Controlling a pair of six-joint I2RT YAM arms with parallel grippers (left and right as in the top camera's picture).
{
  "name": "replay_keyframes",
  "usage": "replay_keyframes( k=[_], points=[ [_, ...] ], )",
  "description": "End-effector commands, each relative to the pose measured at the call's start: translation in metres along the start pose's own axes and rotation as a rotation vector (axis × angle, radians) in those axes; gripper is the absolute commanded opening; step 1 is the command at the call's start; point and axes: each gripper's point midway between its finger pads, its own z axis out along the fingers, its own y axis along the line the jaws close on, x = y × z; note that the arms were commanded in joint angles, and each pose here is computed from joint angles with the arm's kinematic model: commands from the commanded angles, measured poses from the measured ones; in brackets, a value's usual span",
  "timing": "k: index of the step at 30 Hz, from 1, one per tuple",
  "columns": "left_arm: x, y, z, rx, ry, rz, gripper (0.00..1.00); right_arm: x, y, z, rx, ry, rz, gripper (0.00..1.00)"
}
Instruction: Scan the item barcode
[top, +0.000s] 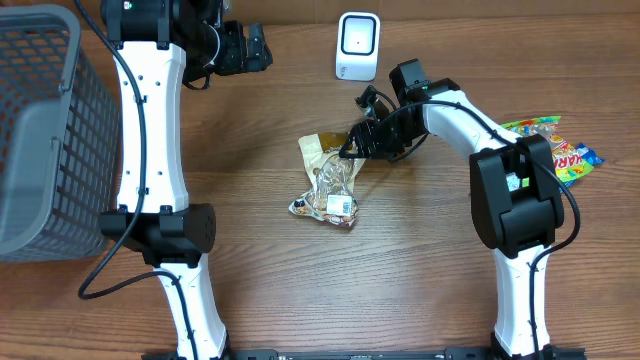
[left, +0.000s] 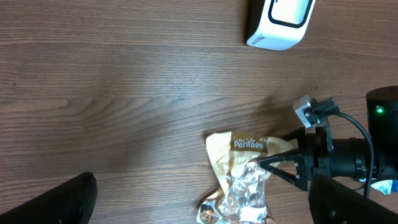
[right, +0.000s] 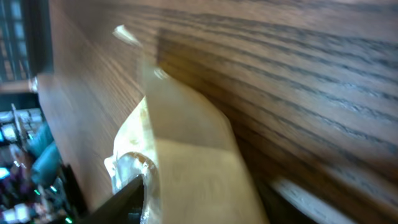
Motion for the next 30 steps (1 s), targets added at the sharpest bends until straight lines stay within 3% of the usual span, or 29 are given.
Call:
replay_keyframes(
  k=[1,2,3,10,16,20,21,23,24,26,30],
  points=[
    [0.000,-0.009,-0.012,0.008,-0.024,0.012,1.00,0.003,-0.001,0.003,-0.014,0.010,0.003,0.25],
    [0.000,-0.009,-0.012,0.008,-0.024,0.012,1.00,0.004,-0.001,0.003,-0.015,0.014,0.008,0.07],
    [0.000,-0.009,-0.012,0.008,-0.024,0.012,1.00,0.006,-0.001,0.003,-0.015,0.019,0.013,0.04],
    [0.000,-0.009,-0.012,0.008,-0.024,0.012,1.00,0.010,0.008,-0.005,-0.090,0.035,0.094,0.04],
    [0.000,-0.009,-0.012,0.008,-0.024,0.012,1.00,0.006,-0.072,-0.048,0.129,-0.067,0.557,0.04],
    [0.000,-0.009,-0.012,0.008,-0.024,0.012,1.00,0.012,-0.100,-0.063,0.221,-0.099,0.687,0.04],
    [0.000,-0.009,-0.012,0.008,-0.024,0.012,1.00,0.014,-0.100,-0.063,0.222,-0.092,0.695,0.09],
    [0.000,-0.009,-0.012,0.008,-0.024,0.012,1.00,0.019,-0.099,-0.063,0.224,-0.071,0.674,0.47],
    [0.000,-0.009,-0.012,0.008,-0.024,0.012,1.00,0.021,-0.097,-0.062,0.223,-0.056,0.627,0.73],
    [0.000,-0.009,-0.012,0.008,-0.024,0.012,1.00,0.018,-0.090,-0.059,0.192,-0.047,0.531,0.81],
    [0.000,-0.009,-0.012,0.008,-0.024,0.012,1.00,0.006,-0.083,-0.057,0.140,-0.073,0.425,0.87]
  ],
)
